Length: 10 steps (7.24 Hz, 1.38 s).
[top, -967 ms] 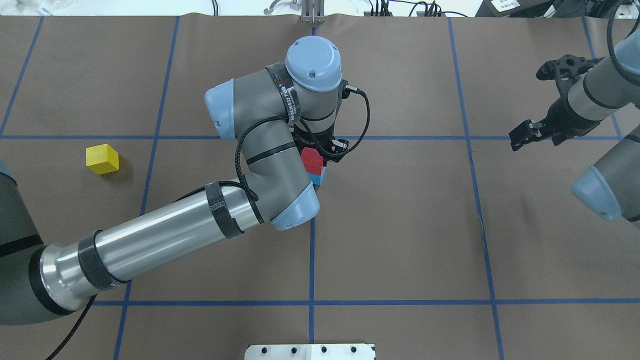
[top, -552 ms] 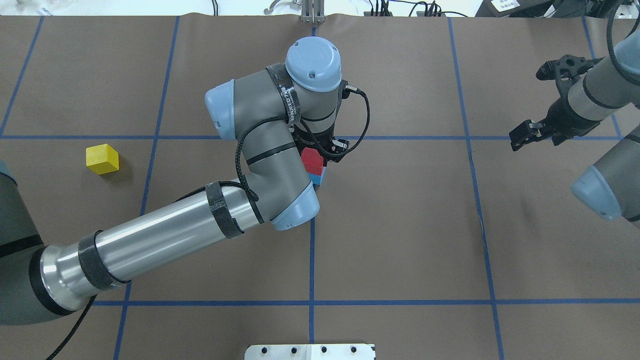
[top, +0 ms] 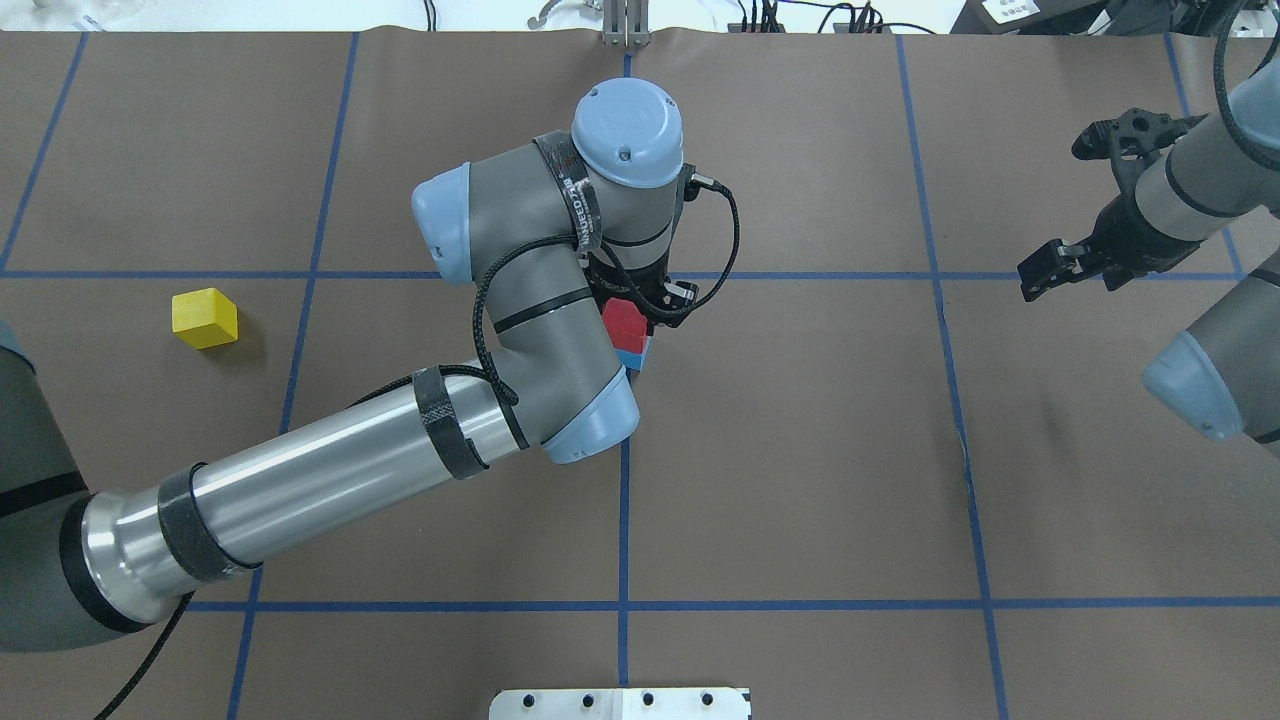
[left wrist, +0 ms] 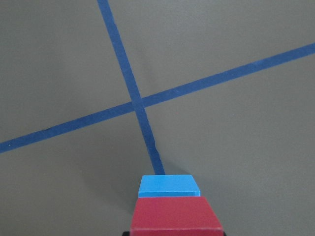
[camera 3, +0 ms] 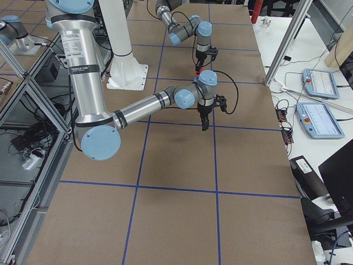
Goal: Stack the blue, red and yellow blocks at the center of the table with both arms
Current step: 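Lower the red cube onto the blue cube with the left gripper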
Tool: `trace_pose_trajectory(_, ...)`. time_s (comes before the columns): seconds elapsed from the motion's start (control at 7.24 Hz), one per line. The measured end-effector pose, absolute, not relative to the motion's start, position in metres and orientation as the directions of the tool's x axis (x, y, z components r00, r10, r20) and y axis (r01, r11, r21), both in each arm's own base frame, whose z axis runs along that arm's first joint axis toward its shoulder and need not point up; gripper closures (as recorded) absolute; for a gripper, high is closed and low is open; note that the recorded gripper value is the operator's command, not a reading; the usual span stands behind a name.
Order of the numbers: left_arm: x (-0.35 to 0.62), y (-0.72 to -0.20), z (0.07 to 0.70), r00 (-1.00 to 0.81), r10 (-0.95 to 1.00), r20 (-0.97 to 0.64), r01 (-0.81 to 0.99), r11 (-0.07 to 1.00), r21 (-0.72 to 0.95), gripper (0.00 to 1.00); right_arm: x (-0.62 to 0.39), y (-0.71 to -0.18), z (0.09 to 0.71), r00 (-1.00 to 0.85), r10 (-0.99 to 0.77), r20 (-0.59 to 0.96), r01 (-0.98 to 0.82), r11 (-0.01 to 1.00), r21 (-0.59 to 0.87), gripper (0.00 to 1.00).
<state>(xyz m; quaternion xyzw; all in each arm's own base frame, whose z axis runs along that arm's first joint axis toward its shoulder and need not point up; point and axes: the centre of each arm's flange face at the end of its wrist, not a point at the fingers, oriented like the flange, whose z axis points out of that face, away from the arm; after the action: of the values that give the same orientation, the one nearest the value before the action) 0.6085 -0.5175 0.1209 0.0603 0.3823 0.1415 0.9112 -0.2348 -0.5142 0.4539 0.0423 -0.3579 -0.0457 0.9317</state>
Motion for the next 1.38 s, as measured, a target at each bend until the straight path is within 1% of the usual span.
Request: trace_pose_trajectory(1.38,0.6106,-0.519,0.1242,0.67,0.303,-0.678,-0.211,0.953,0.217,1.0,-0.2347,-0.5139,0.4541,0.74,-0.11,0.664,0.051,0.993,0.108,0.0)
